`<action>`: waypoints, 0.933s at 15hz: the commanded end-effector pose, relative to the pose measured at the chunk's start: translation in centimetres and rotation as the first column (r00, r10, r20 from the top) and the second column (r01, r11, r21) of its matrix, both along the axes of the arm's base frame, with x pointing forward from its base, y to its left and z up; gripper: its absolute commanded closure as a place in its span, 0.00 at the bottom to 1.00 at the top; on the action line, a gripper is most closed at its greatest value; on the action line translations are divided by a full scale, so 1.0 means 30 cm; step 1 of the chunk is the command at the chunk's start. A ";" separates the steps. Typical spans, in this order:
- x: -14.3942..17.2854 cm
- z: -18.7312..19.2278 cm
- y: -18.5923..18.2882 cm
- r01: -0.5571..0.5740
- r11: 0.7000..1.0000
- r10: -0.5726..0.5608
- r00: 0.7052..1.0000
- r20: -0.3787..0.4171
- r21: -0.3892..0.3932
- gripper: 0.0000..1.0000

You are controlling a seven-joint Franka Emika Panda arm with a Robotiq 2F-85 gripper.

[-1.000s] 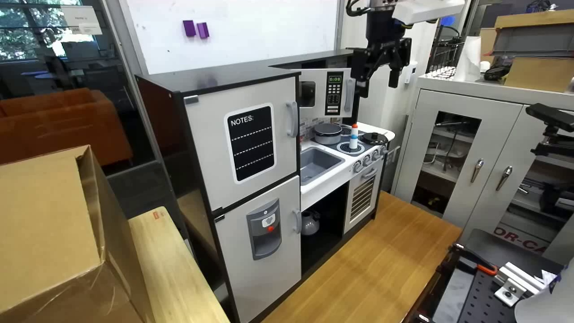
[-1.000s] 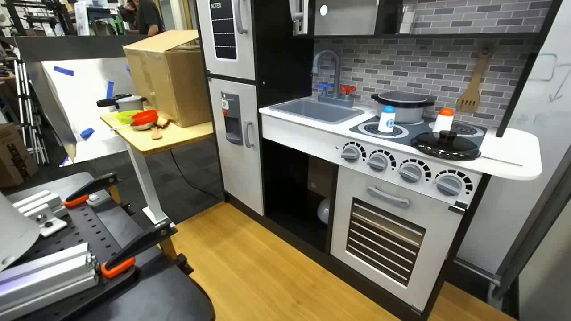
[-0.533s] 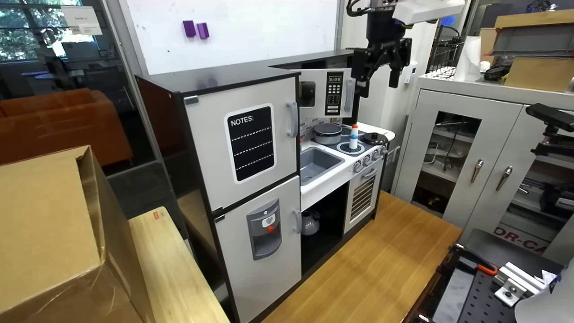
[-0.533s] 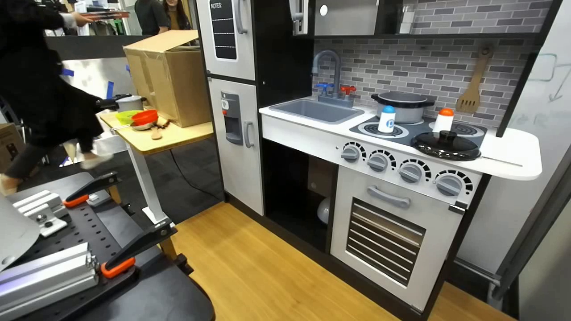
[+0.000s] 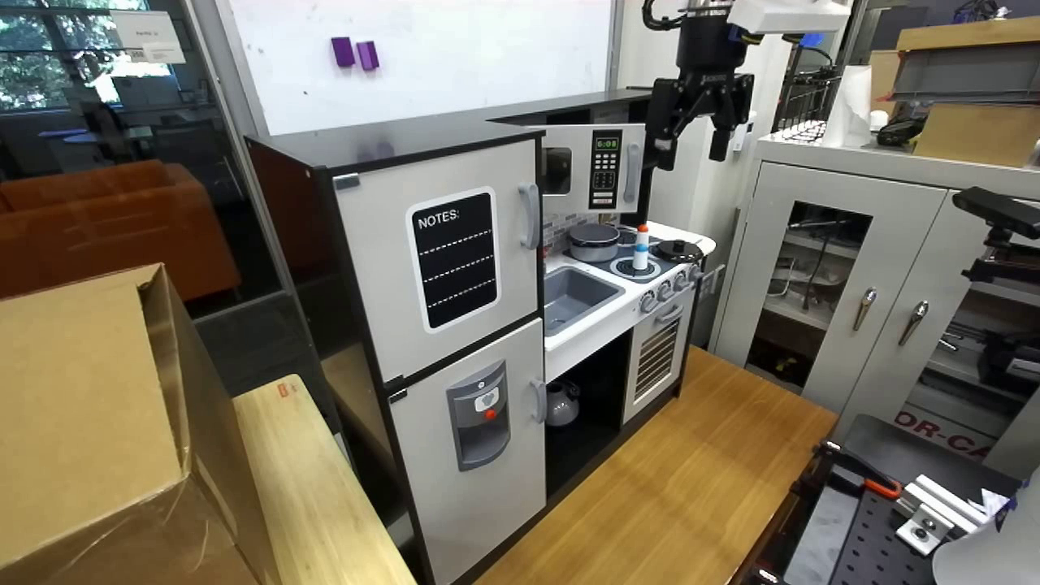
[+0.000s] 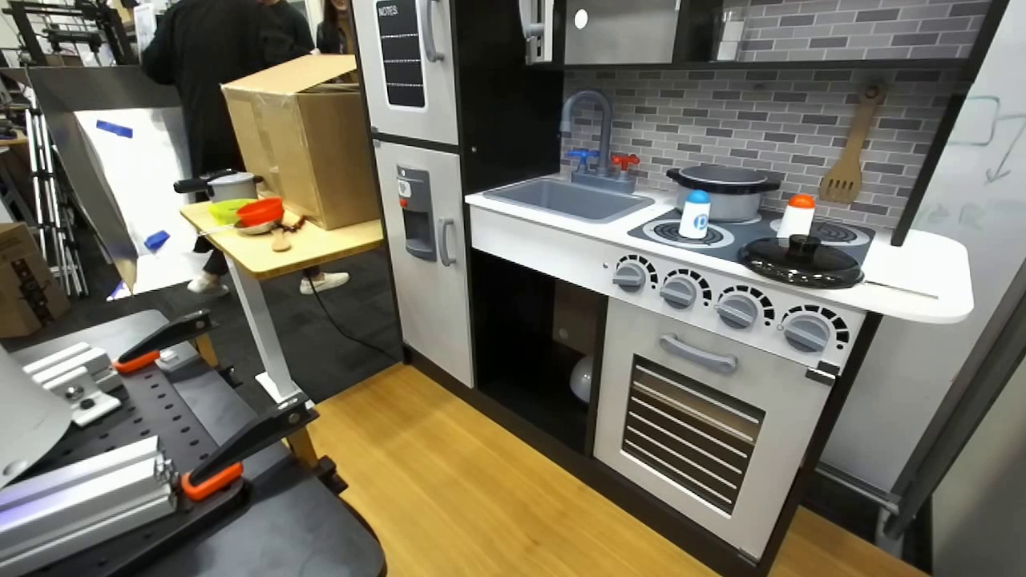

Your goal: Close the microwave door

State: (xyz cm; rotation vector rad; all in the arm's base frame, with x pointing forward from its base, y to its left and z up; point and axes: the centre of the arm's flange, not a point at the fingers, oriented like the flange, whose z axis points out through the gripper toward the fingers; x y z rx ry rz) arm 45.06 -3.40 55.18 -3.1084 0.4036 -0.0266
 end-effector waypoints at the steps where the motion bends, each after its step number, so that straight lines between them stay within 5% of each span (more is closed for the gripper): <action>1: -0.002 -0.001 -0.025 -0.026 0.994 0.023 0.999 0.023 0.108 0.00; 5: -0.008 0.000 -0.064 -0.020 0.975 0.007 0.998 0.056 0.220 0.00; 14: -0.015 -0.020 -0.130 0.025 0.980 -0.031 0.999 0.028 0.197 0.00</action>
